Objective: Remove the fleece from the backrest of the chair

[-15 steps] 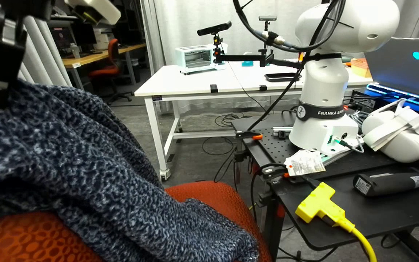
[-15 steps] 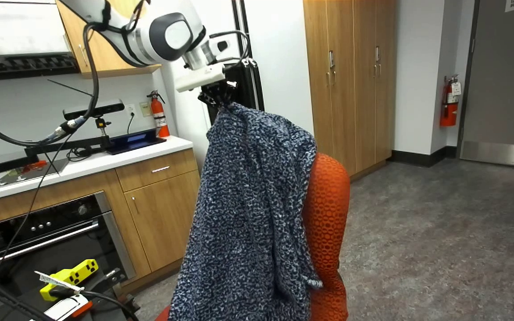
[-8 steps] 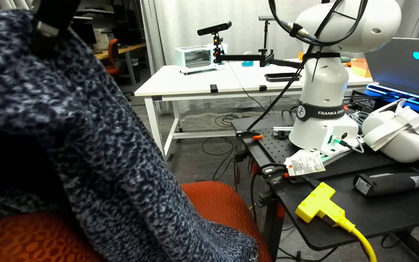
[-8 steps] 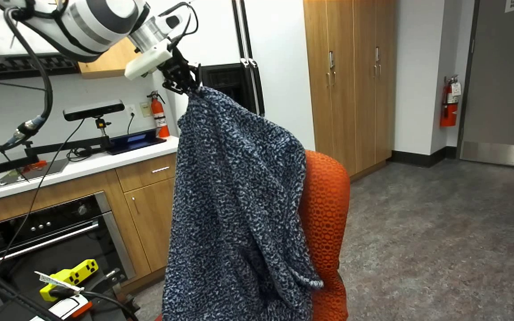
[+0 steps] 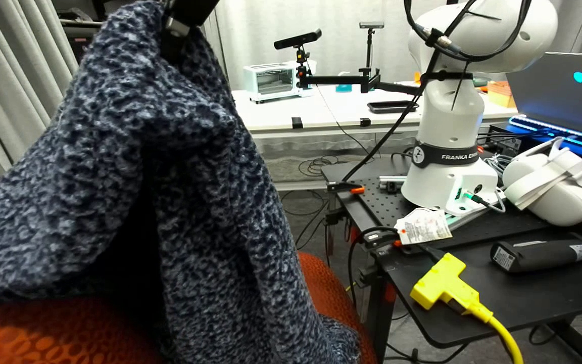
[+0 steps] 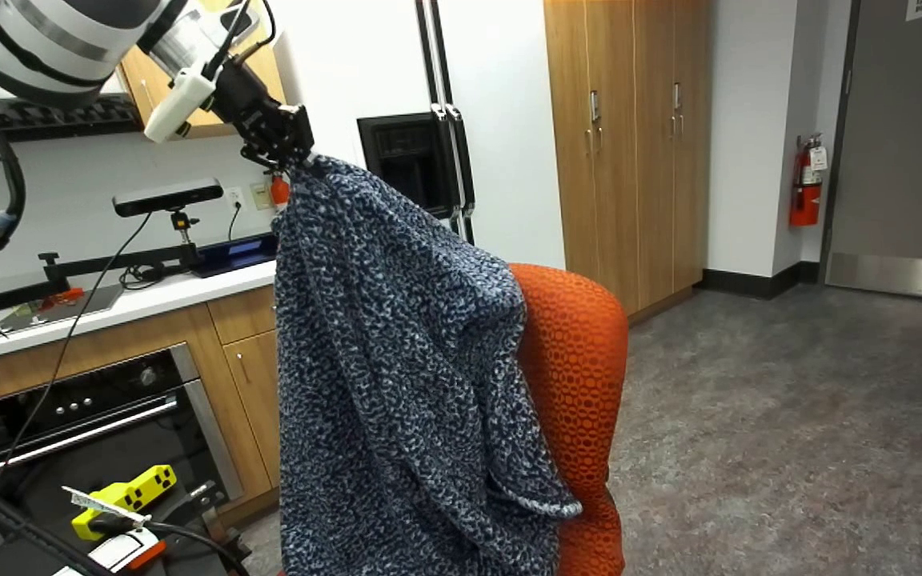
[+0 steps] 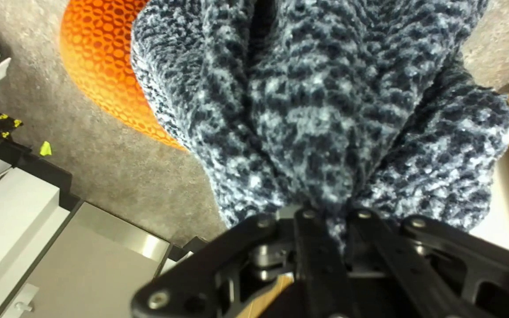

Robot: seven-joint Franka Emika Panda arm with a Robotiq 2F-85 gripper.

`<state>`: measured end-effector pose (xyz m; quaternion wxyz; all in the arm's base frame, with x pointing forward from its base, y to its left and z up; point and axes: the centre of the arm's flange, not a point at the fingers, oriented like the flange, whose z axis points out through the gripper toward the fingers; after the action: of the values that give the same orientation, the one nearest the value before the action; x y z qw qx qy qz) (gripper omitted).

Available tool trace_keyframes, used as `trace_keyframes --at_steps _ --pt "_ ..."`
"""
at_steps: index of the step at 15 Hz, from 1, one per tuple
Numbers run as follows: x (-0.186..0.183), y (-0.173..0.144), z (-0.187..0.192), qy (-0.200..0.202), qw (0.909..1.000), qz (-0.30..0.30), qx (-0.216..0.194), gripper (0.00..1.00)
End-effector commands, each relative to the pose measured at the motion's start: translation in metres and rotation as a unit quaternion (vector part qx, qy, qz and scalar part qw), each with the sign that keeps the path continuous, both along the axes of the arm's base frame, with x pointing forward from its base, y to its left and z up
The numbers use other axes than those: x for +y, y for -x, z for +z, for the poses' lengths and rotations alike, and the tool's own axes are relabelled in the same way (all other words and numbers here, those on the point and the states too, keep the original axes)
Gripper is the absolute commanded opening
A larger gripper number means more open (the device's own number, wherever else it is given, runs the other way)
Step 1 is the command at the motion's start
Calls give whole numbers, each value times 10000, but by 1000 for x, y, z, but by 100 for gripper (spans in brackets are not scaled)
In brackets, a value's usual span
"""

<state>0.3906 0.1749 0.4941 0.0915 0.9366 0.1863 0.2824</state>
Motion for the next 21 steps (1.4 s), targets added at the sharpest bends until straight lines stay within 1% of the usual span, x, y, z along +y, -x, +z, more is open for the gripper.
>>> trace_keyframes --at_steps 1,4,10,14,16,19,21 --pt "-1 28 12 148 9987 -433 -234 3" --pt "3 32 11 28 9955 -849 -408 3" --pt "6 37 9 151 9881 -1413 -584 3" --pt "6 41 7 438 9833 -1684 -541 3" --pt "5 44 7 703 9793 -1862 -376 3" --pt "3 48 5 942 9735 -2072 -232 3" --pt "2 49 5 1024 9714 -2137 -168 3"
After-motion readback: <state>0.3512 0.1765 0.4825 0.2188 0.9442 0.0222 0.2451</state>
